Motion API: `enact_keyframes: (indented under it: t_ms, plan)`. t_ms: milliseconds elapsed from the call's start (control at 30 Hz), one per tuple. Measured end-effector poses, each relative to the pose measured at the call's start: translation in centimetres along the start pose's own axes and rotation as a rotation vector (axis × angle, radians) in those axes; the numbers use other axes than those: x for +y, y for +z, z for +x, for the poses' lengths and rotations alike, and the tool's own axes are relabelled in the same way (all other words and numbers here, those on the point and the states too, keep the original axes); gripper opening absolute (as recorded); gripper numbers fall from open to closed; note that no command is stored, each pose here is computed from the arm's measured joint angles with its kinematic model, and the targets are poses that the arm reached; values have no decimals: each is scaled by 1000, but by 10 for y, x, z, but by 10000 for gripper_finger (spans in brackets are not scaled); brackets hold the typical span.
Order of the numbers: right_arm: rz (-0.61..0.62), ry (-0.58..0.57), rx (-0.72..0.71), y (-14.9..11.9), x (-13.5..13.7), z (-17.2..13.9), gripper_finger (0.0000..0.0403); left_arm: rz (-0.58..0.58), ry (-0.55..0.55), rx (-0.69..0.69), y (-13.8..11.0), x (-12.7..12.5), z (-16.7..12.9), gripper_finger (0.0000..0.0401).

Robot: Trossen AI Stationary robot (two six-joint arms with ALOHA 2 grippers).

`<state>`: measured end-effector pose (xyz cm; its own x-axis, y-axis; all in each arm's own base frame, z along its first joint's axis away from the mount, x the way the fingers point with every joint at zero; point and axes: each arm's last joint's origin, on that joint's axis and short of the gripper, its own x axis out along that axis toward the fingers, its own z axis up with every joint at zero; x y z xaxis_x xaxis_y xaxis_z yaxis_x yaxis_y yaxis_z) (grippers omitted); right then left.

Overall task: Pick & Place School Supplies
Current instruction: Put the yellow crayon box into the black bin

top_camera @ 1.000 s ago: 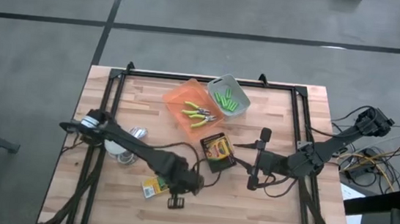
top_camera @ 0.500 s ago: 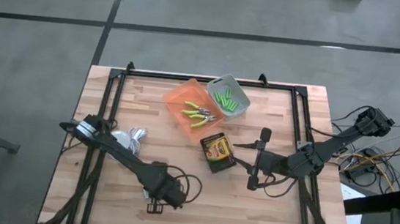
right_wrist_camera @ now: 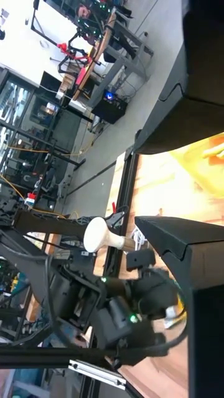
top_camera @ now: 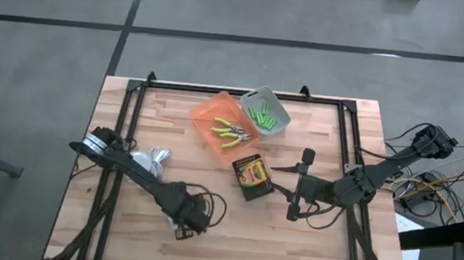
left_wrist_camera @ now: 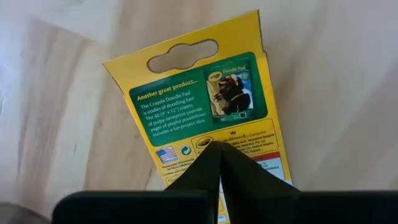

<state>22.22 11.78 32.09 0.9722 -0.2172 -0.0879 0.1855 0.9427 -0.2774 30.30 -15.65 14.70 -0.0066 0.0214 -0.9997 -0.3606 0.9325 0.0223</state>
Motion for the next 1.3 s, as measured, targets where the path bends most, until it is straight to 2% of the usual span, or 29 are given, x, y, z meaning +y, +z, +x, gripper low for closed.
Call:
enact_keyframes:
  t_ms: [300, 367, 433, 600, 667, 767, 900, 1000, 1100, 1300]
  plan:
    - [0, 0, 0, 0, 0, 0, 169, -574, 7, -30, 23, 20, 1, 9]
    - [0, 0, 0, 0, 0, 0, 169, -644, 3, -32, 26, 24, 0, 13]
    - [0, 0, 0, 0, 0, 0, 169, -650, -7, -33, 28, 27, -4, 18]
    - [0, 0, 0, 0, 0, 0, 169, -510, -81, -47, 27, 30, -33, 16]
    - [-1, 1, 1, 0, 0, 0, 169, -412, -136, -101, 25, 33, -60, 12]
    - [-2, 0, 2, 0, 0, 0, 169, -147, -185, -197, 18, 41, -93, 7]
    - [-3, 1, 3, 0, 0, 0, 169, 255, -141, -313, 8, 53, -115, 10]
    - [-3, 1, 3, 0, 0, 0, 169, 491, -120, -377, 1, 59, -129, 17]
    - [-3, 1, 3, 0, 0, 0, 169, 570, -113, -388, 1, 59, -129, 23]
    - [-3, 1, 3, -1, 0, 0, 169, 568, -117, -392, 2, 58, -127, 32]
